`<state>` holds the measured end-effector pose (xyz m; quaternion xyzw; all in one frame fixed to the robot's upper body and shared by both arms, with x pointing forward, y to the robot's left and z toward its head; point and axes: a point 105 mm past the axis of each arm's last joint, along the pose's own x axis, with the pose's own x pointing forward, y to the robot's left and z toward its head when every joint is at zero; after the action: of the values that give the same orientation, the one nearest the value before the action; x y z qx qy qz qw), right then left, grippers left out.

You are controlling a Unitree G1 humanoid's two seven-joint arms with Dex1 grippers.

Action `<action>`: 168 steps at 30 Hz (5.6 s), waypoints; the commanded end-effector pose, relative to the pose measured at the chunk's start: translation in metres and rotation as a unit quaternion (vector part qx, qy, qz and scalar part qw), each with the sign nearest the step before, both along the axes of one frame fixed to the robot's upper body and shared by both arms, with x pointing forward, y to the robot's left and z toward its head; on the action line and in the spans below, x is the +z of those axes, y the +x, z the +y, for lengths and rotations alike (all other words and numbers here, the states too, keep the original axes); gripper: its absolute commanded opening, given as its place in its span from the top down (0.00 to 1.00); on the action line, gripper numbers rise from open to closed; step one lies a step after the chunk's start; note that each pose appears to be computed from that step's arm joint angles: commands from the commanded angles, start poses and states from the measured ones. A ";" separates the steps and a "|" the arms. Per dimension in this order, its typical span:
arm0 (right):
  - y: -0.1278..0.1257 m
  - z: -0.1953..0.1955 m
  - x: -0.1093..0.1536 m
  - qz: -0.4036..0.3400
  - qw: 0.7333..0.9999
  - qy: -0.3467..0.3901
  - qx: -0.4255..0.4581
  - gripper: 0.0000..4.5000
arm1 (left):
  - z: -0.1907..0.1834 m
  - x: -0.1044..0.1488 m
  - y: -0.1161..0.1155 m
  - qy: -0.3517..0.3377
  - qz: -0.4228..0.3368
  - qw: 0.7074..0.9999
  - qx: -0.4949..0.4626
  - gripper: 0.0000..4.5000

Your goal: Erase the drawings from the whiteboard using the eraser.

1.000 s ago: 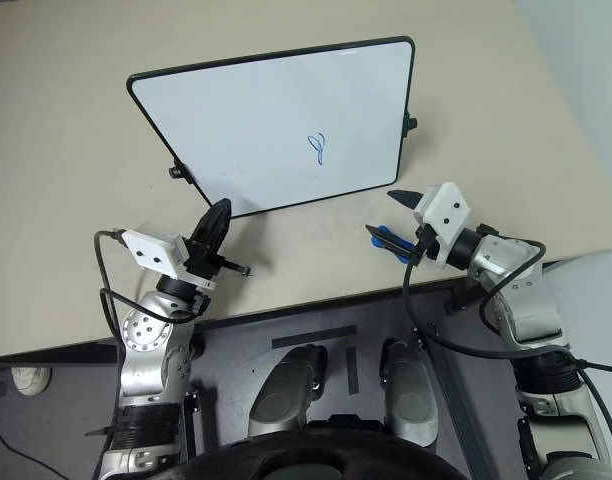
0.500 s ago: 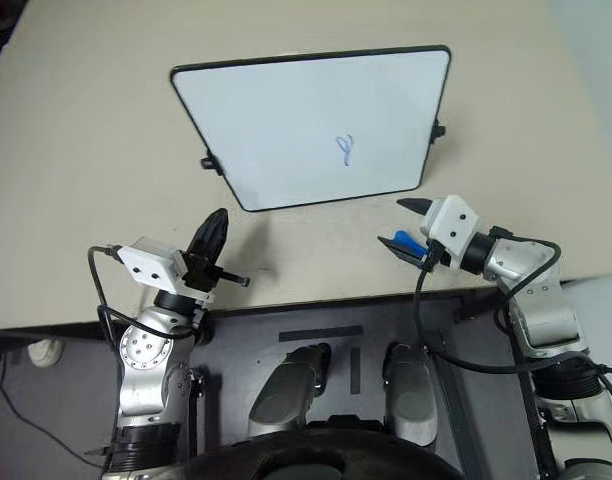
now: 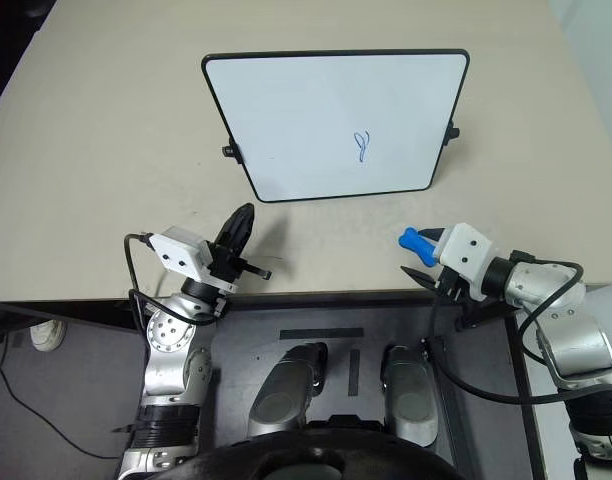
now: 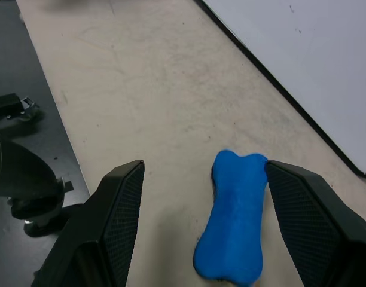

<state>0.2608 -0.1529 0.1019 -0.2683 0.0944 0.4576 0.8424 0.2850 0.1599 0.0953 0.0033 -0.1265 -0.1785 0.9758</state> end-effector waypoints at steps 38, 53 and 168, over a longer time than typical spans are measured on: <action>0.016 -0.008 -0.009 0.044 0.996 0.039 -0.068 0.25 | -0.003 0.012 0.005 0.000 -0.031 1.000 -0.003 1.00; 0.023 -0.005 0.000 0.015 0.997 0.043 -0.063 0.94 | -0.002 0.012 0.005 0.001 -0.032 0.999 -0.001 1.00; 0.039 0.012 0.023 -0.160 0.982 -0.070 0.074 0.28 | 0.006 0.024 0.019 0.020 -0.049 0.998 -0.016 1.00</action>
<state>0.2969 -0.1438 0.1047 -0.3879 0.0092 0.4772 0.7885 0.3025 0.1626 0.1093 0.0280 -0.1534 -0.1964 0.9681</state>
